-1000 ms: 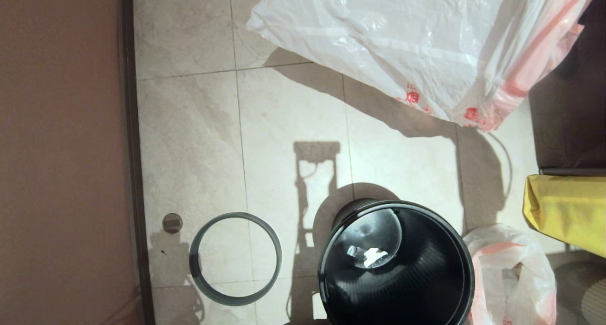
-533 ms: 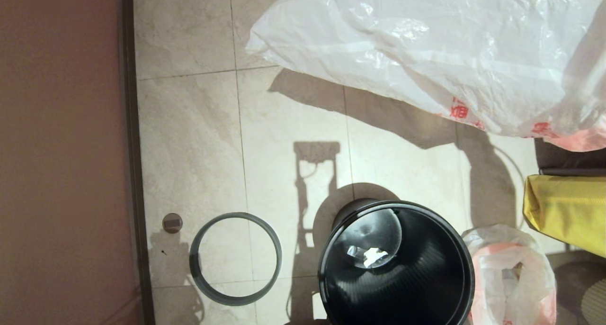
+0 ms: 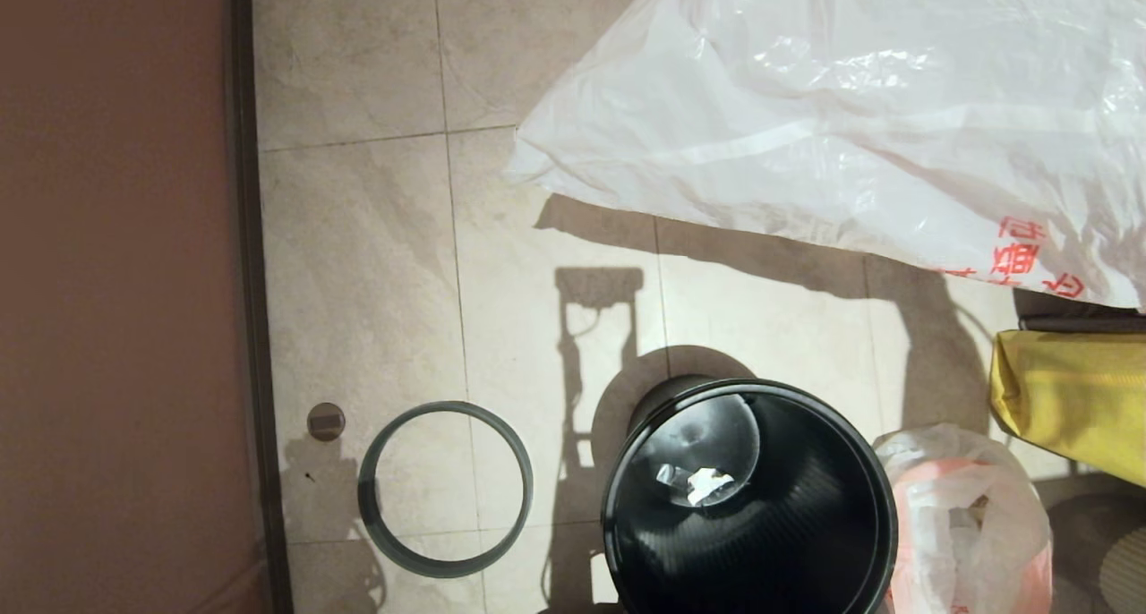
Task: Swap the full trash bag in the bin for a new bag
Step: Put the new garbage bag on the trash can
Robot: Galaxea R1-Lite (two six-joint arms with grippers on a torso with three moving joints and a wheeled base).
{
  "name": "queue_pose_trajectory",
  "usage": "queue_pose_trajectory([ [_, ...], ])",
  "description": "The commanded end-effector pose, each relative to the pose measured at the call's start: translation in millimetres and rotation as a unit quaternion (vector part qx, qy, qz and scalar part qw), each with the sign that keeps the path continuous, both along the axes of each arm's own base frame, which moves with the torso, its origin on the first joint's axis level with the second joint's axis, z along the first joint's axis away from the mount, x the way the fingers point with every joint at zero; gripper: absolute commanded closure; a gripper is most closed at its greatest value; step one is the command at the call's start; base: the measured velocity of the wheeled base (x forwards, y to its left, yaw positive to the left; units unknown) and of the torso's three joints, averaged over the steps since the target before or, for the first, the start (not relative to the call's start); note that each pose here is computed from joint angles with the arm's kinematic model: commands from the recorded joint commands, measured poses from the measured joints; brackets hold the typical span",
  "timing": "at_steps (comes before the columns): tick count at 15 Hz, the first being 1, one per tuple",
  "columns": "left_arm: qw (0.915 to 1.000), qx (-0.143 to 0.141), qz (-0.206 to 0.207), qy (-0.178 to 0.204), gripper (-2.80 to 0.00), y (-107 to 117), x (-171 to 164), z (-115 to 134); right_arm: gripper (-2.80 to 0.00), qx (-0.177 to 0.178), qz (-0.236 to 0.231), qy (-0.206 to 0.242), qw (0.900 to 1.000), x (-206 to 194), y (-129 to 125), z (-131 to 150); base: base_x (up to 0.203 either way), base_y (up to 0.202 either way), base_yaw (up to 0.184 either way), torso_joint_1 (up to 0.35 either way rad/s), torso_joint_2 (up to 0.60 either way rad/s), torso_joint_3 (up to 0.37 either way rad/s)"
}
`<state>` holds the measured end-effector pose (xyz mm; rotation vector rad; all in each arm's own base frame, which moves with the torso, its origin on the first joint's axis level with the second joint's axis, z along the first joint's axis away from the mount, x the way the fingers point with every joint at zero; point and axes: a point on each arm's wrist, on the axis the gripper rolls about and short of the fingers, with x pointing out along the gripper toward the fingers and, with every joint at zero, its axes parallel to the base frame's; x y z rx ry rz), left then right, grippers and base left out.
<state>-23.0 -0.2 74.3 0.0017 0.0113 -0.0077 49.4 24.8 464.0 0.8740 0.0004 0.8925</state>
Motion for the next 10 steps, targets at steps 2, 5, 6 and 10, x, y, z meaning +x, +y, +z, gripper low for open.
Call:
queue_pose_trajectory([
  [2, 1.0000, 0.000, 0.002, 0.000, 0.00, 0, 0, 0, 0.00, 0.004, 0.002, -0.009, 1.000, -17, -5, 1, 0.000, 0.000, 0.000, 0.001, 0.00, 0.047],
  [5, 1.0000, 0.000, 0.002, 0.000, 0.00, 0, 0, 0, 0.00, 0.003, 0.002, -0.007, 1.000, -28, -8, -1, 0.000, 0.000, 0.000, 0.003, 0.00, 0.168],
  [6, 1.0000, 0.000, 0.002, 0.000, 0.00, 0, 0, 0, 0.00, 0.003, 0.002, -0.005, 1.000, -36, -10, -3, 0.000, 0.000, 0.000, -0.002, 0.00, 0.188],
  [10, 1.0000, 0.001, 0.002, 0.000, 0.00, 0, 0, 0, 0.00, -0.005, 0.001, 0.022, 1.000, -69, -19, -18, 0.000, 0.000, 0.000, 0.002, 0.00, 0.203],
])
